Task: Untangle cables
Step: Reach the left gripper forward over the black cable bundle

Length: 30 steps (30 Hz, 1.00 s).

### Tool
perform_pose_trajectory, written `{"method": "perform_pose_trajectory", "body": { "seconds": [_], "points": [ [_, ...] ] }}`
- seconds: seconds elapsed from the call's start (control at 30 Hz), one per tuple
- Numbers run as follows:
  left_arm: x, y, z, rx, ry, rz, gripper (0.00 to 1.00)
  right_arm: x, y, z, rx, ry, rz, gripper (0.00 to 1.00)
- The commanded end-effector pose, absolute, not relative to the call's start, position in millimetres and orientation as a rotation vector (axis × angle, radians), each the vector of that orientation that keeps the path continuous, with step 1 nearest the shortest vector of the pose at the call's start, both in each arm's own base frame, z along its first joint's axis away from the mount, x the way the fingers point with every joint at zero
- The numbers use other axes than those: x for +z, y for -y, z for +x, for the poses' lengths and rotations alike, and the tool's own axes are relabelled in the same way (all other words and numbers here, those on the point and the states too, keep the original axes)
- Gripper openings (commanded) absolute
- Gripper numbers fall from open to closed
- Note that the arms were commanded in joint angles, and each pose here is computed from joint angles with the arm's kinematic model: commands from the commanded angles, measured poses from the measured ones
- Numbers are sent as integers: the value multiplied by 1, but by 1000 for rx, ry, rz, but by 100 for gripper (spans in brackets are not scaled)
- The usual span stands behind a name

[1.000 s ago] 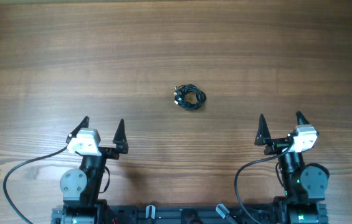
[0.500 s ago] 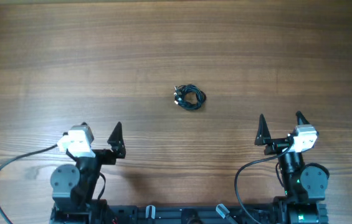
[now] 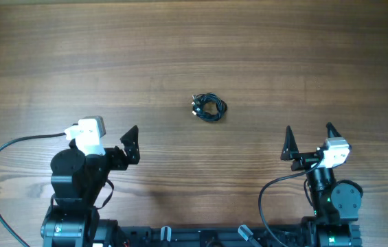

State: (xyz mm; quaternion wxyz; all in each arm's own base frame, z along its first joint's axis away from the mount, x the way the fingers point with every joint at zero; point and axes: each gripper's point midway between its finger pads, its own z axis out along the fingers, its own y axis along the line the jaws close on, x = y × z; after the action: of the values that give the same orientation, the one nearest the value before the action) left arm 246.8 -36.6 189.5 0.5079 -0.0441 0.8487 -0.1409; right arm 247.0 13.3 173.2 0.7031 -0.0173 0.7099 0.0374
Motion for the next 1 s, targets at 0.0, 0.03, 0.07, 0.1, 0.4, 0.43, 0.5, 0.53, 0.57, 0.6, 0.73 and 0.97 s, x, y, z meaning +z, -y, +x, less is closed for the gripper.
{"method": "perform_pose_trajectory", "body": {
  "seconds": [0.0, 0.03, 0.07, 0.1, 0.4, 0.43, 0.5, 0.53, 0.57, 0.6, 0.73, 0.97],
  "points": [
    [200, 41, 247, -369, -2026, -95, 100, 174, -15, 247, 82, -1575, -53, 100],
    [200, 41, 247, -369, -2026, -95, 100, 174, -15, 247, 83, -1575, -53, 100],
    [200, 41, 247, -369, -2026, -95, 100, 174, -15, 247, 83, -1575, -53, 100],
    [201, 41, 247, -369, -2022, -94, 100, 174, -15, 247, 82, -1575, -53, 100],
    [213, 33, 259, -366, -1958, -183, 99, 174, -15, 247, 82, -1575, -52, 100],
    [214, 33, 261, -366, -1956, -183, 98, 174, -15, 247, 82, -1575, -52, 100],
    [212, 33, 269, -367, -1958, -184, 96, 174, -15, 247, 82, -1575, -52, 100],
    [212, 33, 274, -372, -1957, -202, 95, 174, -15, 247, 82, -1575, -52, 100],
    [210, 31, 283, -379, -1954, -238, 95, 174, -15, 247, 82, -1575, -52, 100],
    [208, 31, 290, -387, -1954, -256, 95, 174, -15, 247, 82, -1575, -53, 100],
    [166, 41, 302, -504, -2102, -390, 95, 174, -15, 247, 82, -1575, -53, 100],
    [129, 83, 292, -697, -2280, -409, 100, 174, -15, 247, 82, -1575, -52, 100]
  ]
}}
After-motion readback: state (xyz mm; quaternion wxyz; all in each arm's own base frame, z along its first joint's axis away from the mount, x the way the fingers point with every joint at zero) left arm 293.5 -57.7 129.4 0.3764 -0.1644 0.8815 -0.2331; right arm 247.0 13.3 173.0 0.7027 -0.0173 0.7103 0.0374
